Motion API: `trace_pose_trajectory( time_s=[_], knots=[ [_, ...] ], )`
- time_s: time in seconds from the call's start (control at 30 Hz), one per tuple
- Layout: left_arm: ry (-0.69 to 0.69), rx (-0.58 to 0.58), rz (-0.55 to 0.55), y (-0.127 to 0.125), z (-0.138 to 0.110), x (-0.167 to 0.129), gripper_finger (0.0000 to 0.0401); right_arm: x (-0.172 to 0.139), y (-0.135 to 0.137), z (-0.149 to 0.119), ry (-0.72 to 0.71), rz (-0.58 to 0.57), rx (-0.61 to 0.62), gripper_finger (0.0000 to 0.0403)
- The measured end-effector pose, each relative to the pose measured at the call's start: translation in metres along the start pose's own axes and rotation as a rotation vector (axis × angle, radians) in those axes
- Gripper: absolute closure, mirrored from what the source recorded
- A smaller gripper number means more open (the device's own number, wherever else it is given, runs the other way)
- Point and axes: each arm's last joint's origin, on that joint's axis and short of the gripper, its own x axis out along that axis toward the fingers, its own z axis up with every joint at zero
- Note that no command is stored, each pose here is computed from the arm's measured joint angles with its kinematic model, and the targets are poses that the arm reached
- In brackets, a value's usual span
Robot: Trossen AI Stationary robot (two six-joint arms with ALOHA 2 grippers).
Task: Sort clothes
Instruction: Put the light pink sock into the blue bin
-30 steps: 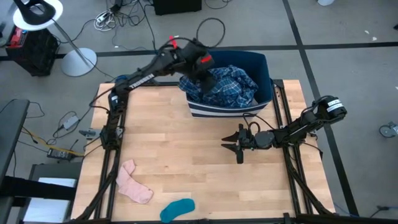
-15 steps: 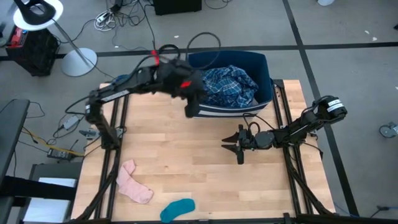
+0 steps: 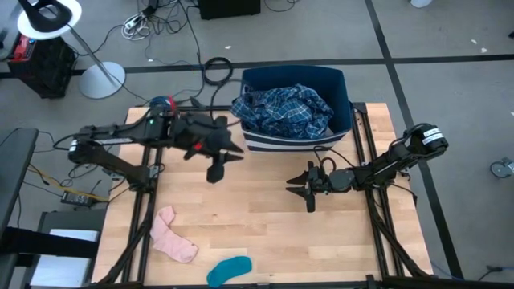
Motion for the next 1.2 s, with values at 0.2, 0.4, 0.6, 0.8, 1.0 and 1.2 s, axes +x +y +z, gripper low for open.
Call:
trace_pose_trajectory(
  time_s=[0.2, 0.4, 0.6, 0.8, 1.0, 1.2],
  knots=[
    [0.063, -0.08, -0.035, -0.01, -0.026, 0.015, 0.0307, 0.0, 0.0, 0.0, -0.003, 0.001, 0.012, 0.027],
    [0.189, -0.152, -0.032, -0.01, -0.051, 0.028, 0.0307, 0.0, 0.0, 0.0, -0.002, 0.001, 0.02, 0.027],
    [0.369, -0.314, 0.016, -0.014, -0.086, 0.04, 0.0307, 0.0, 0.0, 0.0, 0.001, -0.001, 0.017, 0.027],
    [0.498, -0.427, 0.072, -0.037, -0.121, 0.049, 0.0307, 0.0, 0.0, 0.0, 0.004, -0.002, 0.016, 0.027],
    [0.6, -0.522, 0.127, -0.075, -0.156, 0.048, 0.0307, 0.0, 0.0, -0.001, 0.009, -0.003, 0.013, 0.027],
    [0.717, -0.65, 0.206, -0.111, -0.187, 0.032, 0.0307, 0.0, 0.0, -0.001, 0.012, -0.005, 0.008, 0.027]
  ],
)
